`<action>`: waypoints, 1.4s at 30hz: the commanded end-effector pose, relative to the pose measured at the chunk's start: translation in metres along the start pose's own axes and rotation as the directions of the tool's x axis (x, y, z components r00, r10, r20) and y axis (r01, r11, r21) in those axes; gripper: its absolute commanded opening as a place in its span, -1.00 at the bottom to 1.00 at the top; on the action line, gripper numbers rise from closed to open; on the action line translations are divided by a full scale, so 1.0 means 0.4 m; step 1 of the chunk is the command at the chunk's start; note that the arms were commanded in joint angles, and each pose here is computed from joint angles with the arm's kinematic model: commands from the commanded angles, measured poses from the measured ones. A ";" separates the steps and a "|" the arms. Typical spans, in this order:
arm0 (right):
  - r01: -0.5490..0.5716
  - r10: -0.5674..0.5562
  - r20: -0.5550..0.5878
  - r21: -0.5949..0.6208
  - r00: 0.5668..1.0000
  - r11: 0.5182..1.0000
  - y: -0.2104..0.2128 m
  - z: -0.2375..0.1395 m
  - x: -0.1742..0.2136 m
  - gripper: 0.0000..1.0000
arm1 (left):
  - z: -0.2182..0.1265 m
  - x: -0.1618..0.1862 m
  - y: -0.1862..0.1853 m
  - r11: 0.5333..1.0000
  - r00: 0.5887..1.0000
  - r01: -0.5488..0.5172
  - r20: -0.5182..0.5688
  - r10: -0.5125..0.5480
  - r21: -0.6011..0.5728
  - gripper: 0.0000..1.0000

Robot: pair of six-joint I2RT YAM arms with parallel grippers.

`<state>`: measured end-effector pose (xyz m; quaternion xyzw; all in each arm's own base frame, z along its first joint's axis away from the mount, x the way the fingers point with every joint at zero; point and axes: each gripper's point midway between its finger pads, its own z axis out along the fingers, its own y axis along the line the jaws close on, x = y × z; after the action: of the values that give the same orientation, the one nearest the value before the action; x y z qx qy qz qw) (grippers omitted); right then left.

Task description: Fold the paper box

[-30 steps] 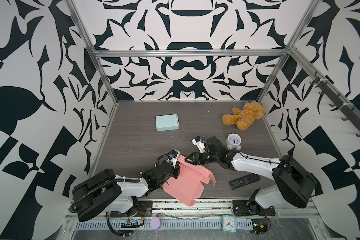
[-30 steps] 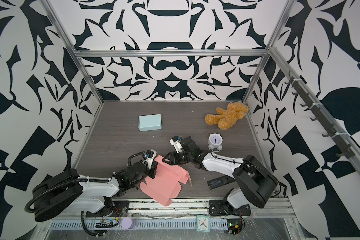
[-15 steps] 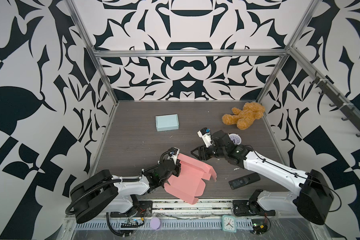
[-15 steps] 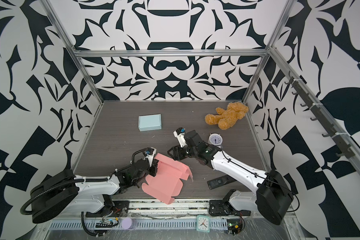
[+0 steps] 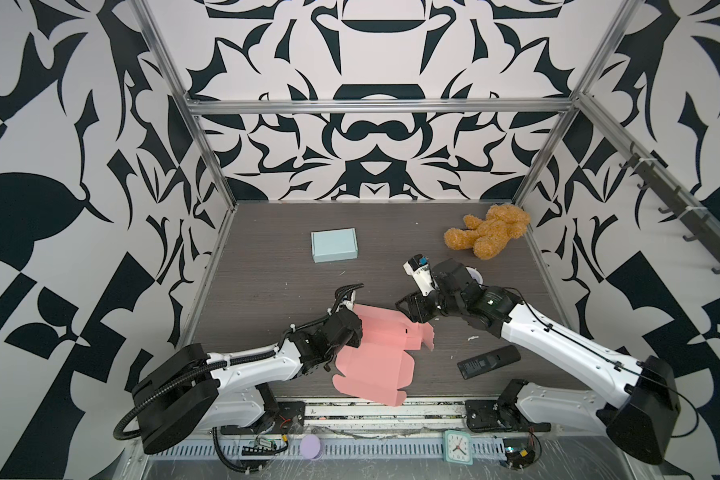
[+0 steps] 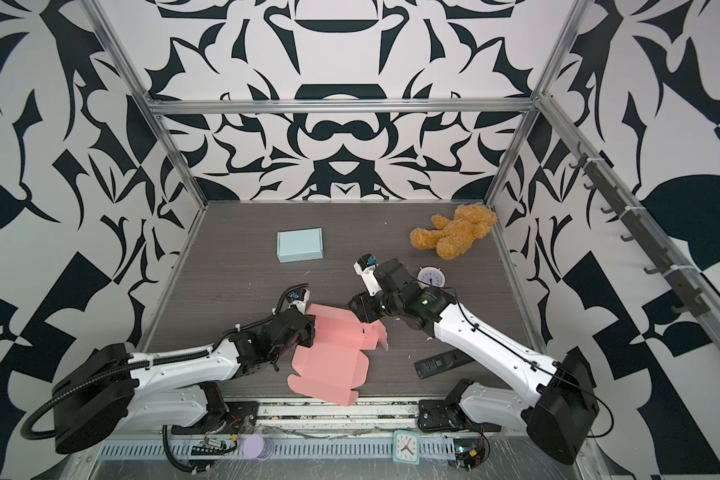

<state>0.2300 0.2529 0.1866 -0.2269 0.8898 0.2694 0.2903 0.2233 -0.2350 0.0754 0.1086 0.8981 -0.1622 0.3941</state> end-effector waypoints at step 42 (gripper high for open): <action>0.173 -0.171 -0.041 0.043 0.984 0.984 0.088 -0.059 0.052 -1.00 | -0.081 0.026 0.049 0.981 0.979 0.174 -0.095 -0.181 -0.081 -1.00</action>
<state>0.1722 0.2583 0.1891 -0.3160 0.8801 0.2307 0.2689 0.1982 -0.1979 0.0698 0.0358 0.9325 -0.1410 0.3304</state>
